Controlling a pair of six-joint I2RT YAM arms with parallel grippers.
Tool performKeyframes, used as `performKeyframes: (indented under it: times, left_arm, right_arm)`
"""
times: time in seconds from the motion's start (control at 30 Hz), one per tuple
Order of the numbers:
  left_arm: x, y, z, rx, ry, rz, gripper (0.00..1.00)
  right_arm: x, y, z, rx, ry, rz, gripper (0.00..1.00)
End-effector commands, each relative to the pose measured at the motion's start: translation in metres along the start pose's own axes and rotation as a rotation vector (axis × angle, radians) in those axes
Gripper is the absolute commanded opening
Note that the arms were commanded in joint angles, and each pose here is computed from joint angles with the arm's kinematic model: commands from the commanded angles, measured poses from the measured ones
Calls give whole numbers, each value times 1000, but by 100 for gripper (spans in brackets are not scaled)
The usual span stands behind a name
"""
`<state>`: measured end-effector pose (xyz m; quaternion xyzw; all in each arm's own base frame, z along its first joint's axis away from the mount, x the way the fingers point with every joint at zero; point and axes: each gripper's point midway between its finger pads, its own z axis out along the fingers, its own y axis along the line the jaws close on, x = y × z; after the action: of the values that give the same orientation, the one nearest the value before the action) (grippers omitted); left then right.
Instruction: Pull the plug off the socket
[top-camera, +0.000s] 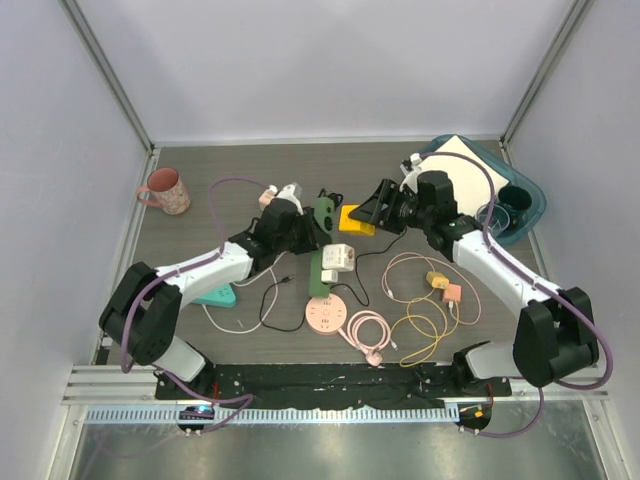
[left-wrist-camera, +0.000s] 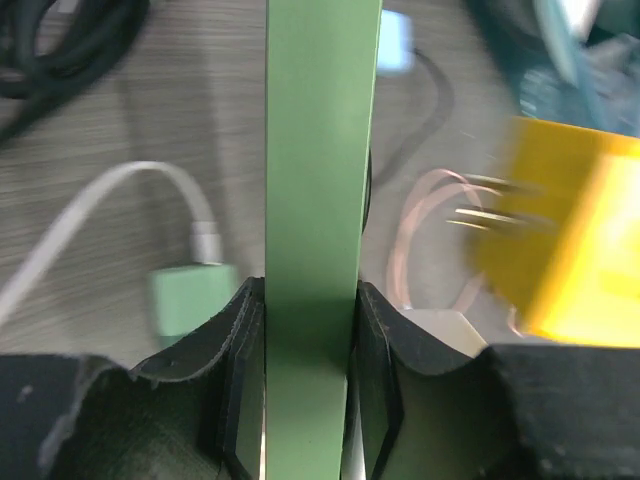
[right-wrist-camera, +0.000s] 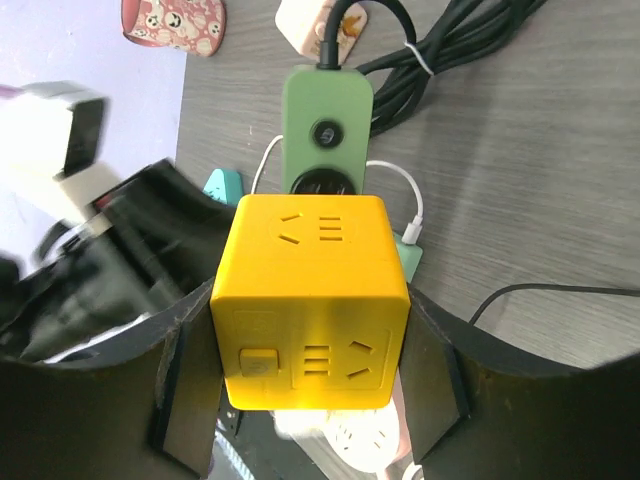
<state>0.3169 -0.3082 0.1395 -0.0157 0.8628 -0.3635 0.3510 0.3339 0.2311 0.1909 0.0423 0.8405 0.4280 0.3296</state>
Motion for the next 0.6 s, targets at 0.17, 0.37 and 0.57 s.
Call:
performKeyframes:
  times: [0.17, 0.37, 0.57]
  left_arm:
    - [-32, 84, 0, -331, -127, -51, 0]
    - [-45, 64, -9, -270, -147, -33, 0]
    - [-70, 31, -35, -197, -187, 15, 0]
  right_arm:
    - [-44, 44, -29, -61, -132, -177, 1]
    - [-72, 31, 1, -52, -150, -158, 1]
    - [-109, 19, 45, -34, -193, -133, 1]
